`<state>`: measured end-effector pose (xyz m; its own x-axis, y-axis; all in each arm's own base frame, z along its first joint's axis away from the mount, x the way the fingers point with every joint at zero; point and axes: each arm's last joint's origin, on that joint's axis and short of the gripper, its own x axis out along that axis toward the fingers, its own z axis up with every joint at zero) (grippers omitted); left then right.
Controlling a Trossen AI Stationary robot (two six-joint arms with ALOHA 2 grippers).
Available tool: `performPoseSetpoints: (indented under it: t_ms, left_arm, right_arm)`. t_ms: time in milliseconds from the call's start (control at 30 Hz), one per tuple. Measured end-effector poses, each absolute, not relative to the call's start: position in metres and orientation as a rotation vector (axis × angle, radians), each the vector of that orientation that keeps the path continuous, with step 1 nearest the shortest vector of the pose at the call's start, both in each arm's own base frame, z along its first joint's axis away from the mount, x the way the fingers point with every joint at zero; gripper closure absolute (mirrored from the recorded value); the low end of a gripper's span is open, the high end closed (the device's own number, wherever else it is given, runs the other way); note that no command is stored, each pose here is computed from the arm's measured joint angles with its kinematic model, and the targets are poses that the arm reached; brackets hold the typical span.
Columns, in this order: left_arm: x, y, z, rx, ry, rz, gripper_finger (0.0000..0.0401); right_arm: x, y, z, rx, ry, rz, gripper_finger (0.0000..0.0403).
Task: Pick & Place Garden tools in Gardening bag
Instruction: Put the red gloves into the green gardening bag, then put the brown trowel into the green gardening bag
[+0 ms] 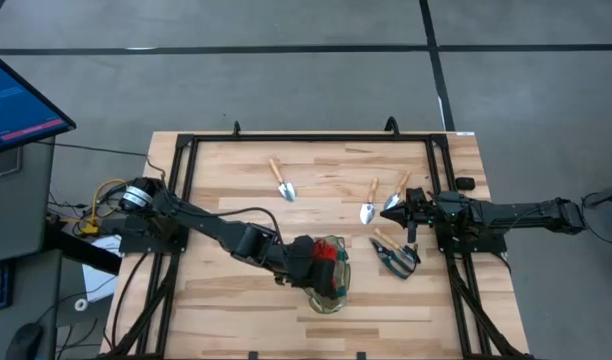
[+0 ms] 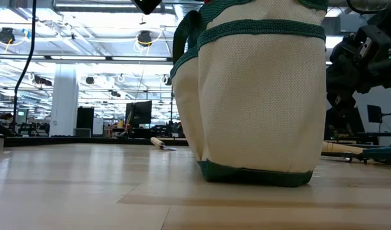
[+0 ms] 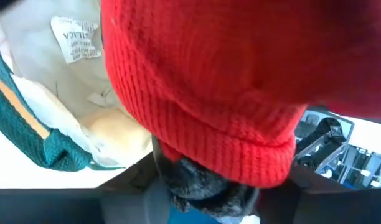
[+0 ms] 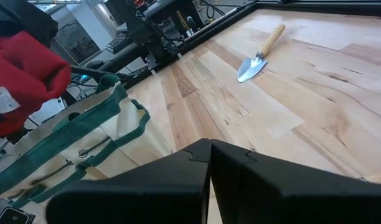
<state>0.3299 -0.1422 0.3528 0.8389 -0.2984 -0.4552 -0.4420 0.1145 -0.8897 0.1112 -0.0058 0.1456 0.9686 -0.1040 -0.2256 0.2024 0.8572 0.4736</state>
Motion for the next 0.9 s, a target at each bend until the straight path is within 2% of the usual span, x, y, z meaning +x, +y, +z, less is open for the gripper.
performPoseSetpoints:
  t_ms: [200,500,667,800,900]
  left_arm:
    - [0.33,-0.143,0.353,-1.497,0.638,0.109,0.0187]
    - [0.321,-0.142,0.365,-1.539,0.668,0.022,0.0187]
    - [0.293,-0.132,0.401,-1.498,0.486,-0.023,0.0187]
    - [0.259,-0.122,0.433,-1.425,0.272,-0.011,0.0187]
    - [0.232,-0.115,0.452,-1.322,0.122,0.016,0.0187]
  right_arm:
    - [0.111,-0.006,0.146,0.517,0.196,-0.162,0.0403]
    - [0.111,-0.006,0.147,0.53,0.184,-0.158,0.0403]
    - [0.113,-0.005,0.164,0.65,0.071,-0.116,0.0403]
    - [0.112,-0.002,0.203,0.55,-0.064,0.045,0.0403]
    - [0.111,-0.003,0.227,0.526,-0.054,0.009,0.0403]
